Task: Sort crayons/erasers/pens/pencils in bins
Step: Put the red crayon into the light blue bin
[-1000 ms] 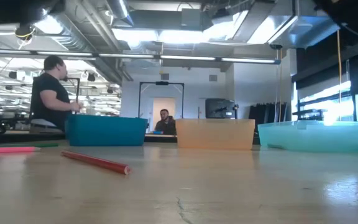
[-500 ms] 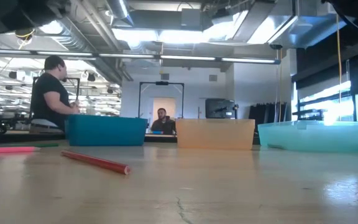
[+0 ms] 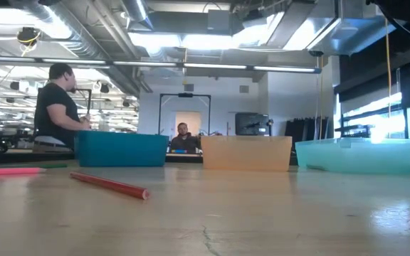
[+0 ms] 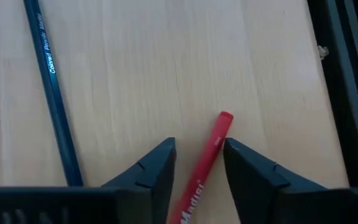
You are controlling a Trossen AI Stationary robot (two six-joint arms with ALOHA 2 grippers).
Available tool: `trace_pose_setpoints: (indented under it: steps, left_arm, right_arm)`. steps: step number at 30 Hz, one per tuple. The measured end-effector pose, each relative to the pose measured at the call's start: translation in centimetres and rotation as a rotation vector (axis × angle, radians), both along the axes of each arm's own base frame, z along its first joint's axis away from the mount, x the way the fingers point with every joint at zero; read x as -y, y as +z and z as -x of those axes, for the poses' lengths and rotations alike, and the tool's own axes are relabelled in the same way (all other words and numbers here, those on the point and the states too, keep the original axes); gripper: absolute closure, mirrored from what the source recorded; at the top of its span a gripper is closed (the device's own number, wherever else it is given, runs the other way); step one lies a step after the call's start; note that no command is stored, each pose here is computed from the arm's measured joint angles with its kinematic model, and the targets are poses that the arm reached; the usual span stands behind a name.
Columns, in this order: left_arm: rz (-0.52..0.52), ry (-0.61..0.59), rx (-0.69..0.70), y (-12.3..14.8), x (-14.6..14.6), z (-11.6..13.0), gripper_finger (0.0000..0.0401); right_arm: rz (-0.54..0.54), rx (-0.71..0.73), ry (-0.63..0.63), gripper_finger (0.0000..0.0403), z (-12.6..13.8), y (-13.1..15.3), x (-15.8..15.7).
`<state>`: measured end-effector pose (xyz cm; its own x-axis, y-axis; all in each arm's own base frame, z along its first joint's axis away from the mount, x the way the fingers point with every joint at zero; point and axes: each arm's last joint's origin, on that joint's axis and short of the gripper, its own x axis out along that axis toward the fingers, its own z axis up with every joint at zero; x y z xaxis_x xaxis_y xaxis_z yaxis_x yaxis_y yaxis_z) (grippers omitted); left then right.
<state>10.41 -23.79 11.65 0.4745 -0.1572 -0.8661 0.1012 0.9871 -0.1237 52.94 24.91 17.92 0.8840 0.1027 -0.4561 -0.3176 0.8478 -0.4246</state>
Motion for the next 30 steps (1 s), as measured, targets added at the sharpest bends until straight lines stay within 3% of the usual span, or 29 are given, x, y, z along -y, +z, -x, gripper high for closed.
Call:
trace_pose_setpoints:
  steps: [6,10,17,26,30]
  left_arm:
    - [0.001,0.005,-0.008,-0.1,0.0,0.0,0.0328]
    - [0.001,0.09,0.015,-0.2,-0.3,0.0,0.0364]
    - [0.009,0.155,0.036,0.0,-0.7,-0.8,0.0396]
    - [-0.098,0.3,0.223,2.2,-2.5,-2.9,0.0399]
    - [-0.128,0.375,0.323,4.3,-3.4,-3.8,0.0396]
  right_arm:
    - [0.03,0.012,-0.052,0.0242,0.0,0.0,0.1]
    - [0.065,0.026,-0.106,0.0242,0.5,0.4,-0.5]
    - [0.111,0.004,-0.257,0.0242,1.7,0.5,-1.3]
    - [-0.276,-0.038,-0.35,0.0242,0.8,-0.3,0.1]
    - [-0.33,-0.021,-0.374,0.0242,0.8,-1.9,0.3]
